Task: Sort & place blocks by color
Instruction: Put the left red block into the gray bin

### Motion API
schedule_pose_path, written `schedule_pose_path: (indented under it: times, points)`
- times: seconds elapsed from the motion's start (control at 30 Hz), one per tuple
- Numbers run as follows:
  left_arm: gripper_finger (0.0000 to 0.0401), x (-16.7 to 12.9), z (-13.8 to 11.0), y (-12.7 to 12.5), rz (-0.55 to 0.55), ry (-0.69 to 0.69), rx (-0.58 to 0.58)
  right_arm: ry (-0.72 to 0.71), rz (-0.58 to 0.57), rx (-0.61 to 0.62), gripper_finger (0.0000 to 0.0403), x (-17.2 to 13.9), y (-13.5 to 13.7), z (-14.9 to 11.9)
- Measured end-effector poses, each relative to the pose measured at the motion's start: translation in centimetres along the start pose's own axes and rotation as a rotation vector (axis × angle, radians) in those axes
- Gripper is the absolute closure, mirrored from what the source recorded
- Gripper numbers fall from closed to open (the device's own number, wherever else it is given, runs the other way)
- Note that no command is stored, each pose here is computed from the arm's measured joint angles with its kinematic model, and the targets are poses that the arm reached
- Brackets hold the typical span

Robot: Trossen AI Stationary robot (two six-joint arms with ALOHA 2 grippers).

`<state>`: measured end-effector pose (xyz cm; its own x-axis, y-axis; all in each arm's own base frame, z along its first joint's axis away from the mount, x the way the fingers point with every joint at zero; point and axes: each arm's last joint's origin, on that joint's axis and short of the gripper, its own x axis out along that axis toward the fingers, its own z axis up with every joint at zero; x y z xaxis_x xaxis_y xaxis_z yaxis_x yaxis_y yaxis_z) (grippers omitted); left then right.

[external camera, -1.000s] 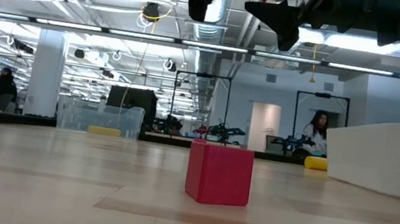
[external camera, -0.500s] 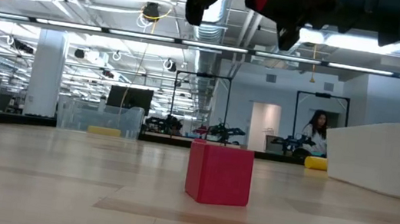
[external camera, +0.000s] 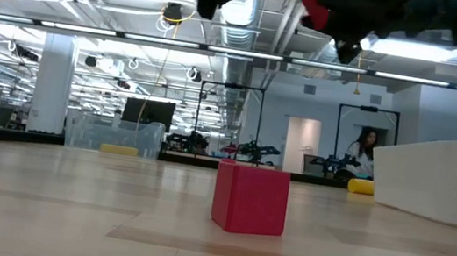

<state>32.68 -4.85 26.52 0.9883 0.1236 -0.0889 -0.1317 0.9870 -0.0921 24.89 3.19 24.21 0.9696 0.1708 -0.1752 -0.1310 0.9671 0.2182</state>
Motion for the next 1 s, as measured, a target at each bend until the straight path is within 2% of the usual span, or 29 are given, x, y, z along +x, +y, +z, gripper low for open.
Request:
schedule_pose_path:
  times: [0.17, 0.27, 0.37, 0.63, 0.87, 1.0]
  points:
    - [0.014, -1.9, 1.3, 0.6, 0.085, 0.055, 0.028, 0.187, 0.004, 0.061, 0.0284, -3.0, 1.3, -0.6]
    - [0.0136, -2.4, 1.4, 0.5, 0.119, 0.072, 0.037, 0.303, 0.046, 0.109, 0.0283, -4.8, 2.8, -1.3]
    - [0.0136, -2.5, 1.3, 0.3, 0.119, 0.073, 0.039, 0.394, 0.1, 0.167, 0.0282, -6.3, 4.7, -2.1]
    - [0.0136, -2.0, 0.3, 0.1, 0.126, 0.121, 0.032, 0.71, 0.107, 0.336, 0.0279, -9.0, 9.8, -6.0]
    - [0.0136, -2.0, 0.3, 0.2, 0.139, 0.117, 0.021, 0.757, 0.139, 0.348, 0.0267, -9.9, 14.3, -8.9]
    - [0.0136, -2.0, 0.3, 0.3, 0.146, 0.123, 0.022, 0.701, 0.024, 0.362, 0.0241, -9.5, 15.3, -10.6]
